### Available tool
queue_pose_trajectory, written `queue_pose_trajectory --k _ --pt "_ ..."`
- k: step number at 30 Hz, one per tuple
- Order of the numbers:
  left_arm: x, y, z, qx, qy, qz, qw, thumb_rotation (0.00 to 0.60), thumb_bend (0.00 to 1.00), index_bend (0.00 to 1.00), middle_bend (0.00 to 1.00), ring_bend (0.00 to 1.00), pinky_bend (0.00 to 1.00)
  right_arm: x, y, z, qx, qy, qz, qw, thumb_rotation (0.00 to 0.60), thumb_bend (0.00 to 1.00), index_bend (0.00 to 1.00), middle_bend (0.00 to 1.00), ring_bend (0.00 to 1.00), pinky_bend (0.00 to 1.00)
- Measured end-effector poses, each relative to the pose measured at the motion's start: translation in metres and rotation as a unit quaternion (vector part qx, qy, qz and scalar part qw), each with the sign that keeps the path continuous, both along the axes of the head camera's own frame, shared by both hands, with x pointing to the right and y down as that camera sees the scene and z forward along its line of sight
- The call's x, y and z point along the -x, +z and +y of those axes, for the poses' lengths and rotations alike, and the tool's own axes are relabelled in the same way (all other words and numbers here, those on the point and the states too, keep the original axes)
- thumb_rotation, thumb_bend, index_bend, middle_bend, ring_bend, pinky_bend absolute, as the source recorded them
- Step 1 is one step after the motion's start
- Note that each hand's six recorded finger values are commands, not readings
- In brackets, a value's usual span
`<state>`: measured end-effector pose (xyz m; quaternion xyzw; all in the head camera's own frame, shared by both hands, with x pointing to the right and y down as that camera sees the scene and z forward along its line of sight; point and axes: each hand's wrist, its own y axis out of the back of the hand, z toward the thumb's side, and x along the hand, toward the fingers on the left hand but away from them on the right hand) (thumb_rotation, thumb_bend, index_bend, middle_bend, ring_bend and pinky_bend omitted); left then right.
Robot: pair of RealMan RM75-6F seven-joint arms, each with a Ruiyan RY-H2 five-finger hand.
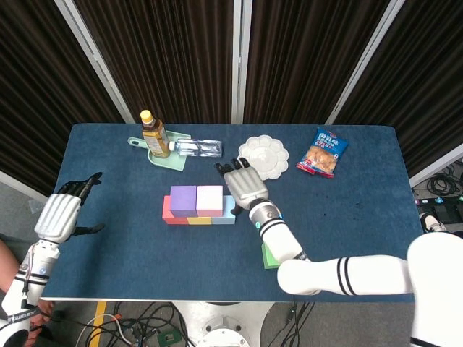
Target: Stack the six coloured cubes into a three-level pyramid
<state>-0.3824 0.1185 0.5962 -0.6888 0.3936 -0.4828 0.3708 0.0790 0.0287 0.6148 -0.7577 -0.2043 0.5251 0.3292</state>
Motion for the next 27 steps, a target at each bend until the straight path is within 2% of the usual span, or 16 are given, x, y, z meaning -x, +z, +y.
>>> queue_pose_trajectory --k 4,10,14,19,23,27 --pt "0.006 -0.003 -0.001 -0.01 -0.008 -0.004 0.9999 0.6 0.04 0.09 0.19 0.22 0.21 -0.032 -0.01 -0.001 -0.013 0.011 -0.019 0.9997 0.6 0.05 0.0 0.16 0.0 0.0" --pt "0.01 -0.005 -0.003 -0.015 -0.021 -0.014 0.9996 0.6 0.04 0.1 0.19 0.22 0.21 -0.078 -0.023 0.012 -0.032 0.004 -0.056 0.9979 0.6 0.05 0.02 0.2 0.0 0.0" --pt "0.01 -0.007 -0.002 -0.015 -0.03 -0.016 0.9993 0.6 0.04 0.1 0.19 0.22 0.21 -0.113 -0.029 0.033 -0.03 0.002 -0.081 0.9962 0.6 0.05 0.02 0.21 0.0 0.0" --pt "0.007 -0.009 0.002 -0.012 -0.035 -0.02 0.9991 0.6 0.04 0.09 0.19 0.22 0.21 -0.153 -0.026 0.067 -0.002 0.015 -0.111 0.9937 0.6 0.05 0.03 0.21 0.0 0.0" --pt "0.005 -0.009 0.004 -0.006 -0.039 -0.02 0.999 0.6 0.04 0.1 0.19 0.22 0.21 -0.181 -0.015 0.1 0.032 0.025 -0.125 0.9913 0.6 0.04 0.05 0.21 0.0 0.0" --pt "0.004 -0.009 0.005 -0.003 -0.04 -0.02 0.999 0.6 0.04 0.09 0.19 0.22 0.21 -0.193 0.001 0.124 0.046 0.003 -0.121 0.9915 0.6 0.01 0.08 0.21 0.0 0.0"
